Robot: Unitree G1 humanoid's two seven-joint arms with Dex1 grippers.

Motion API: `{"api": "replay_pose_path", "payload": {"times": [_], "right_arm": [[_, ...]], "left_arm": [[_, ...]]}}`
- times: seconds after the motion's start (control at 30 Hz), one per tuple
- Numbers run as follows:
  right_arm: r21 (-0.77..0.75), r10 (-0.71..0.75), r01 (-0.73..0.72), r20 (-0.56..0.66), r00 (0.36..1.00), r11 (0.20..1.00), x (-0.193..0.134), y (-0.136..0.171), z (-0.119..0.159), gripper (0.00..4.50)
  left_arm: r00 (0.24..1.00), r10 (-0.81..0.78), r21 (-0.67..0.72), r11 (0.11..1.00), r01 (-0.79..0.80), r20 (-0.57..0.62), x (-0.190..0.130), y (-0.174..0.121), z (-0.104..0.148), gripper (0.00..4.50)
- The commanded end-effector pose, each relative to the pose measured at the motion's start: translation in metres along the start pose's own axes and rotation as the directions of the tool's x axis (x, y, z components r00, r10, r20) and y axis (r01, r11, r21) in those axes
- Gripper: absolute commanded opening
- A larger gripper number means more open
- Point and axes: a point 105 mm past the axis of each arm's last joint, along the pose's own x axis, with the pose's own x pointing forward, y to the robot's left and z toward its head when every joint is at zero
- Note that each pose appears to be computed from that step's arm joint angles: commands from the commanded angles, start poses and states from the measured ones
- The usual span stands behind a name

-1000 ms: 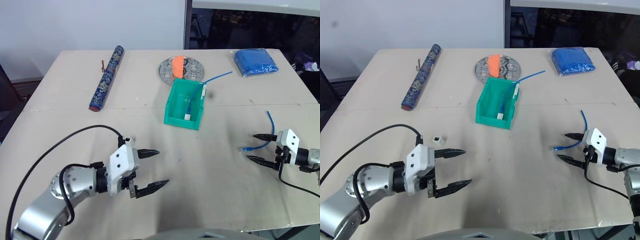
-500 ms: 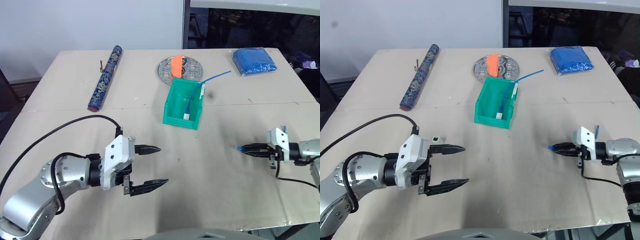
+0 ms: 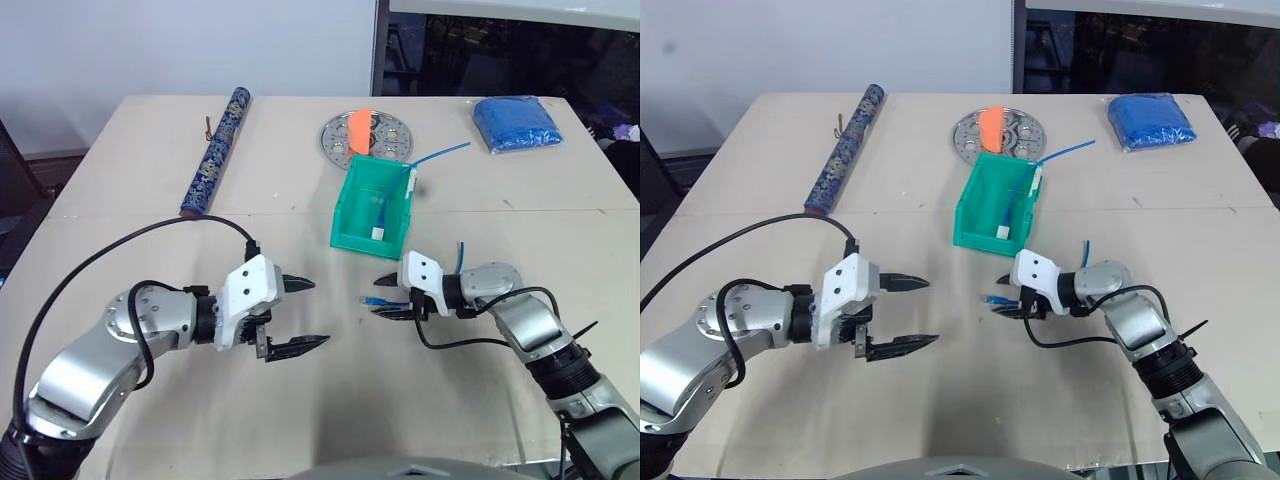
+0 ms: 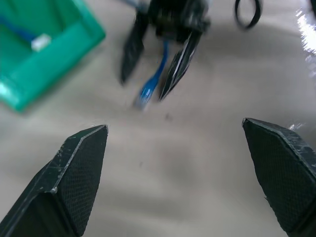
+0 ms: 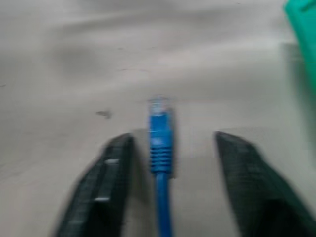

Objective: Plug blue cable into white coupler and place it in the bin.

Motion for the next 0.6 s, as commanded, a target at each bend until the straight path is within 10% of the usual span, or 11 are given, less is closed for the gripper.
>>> {"api": "replay_pose_path", "payload": {"times": [0.03,0.43,0.6], "right_arm": [[0.059,-0.057,0.048,0.153,0.987,0.997,-0.034,-0.002,0.021,4.39],[0.221,-0.268,0.226,0.186,0.945,0.949,-0.121,0.018,-0.003,4.46],[0.231,-0.282,0.239,0.176,0.943,0.943,-0.125,0.028,-0.005,4.50]], "left_arm": [[0.999,0.016,0.045,0.999,-0.015,-0.031,0.012,0.009,-0.006,4.50],[0.987,-0.144,0.135,0.979,0.152,-0.072,0.092,0.027,-0.026,4.50],[0.986,-0.151,0.167,0.973,0.160,-0.067,0.103,0.036,-0.028,2.75]]}}
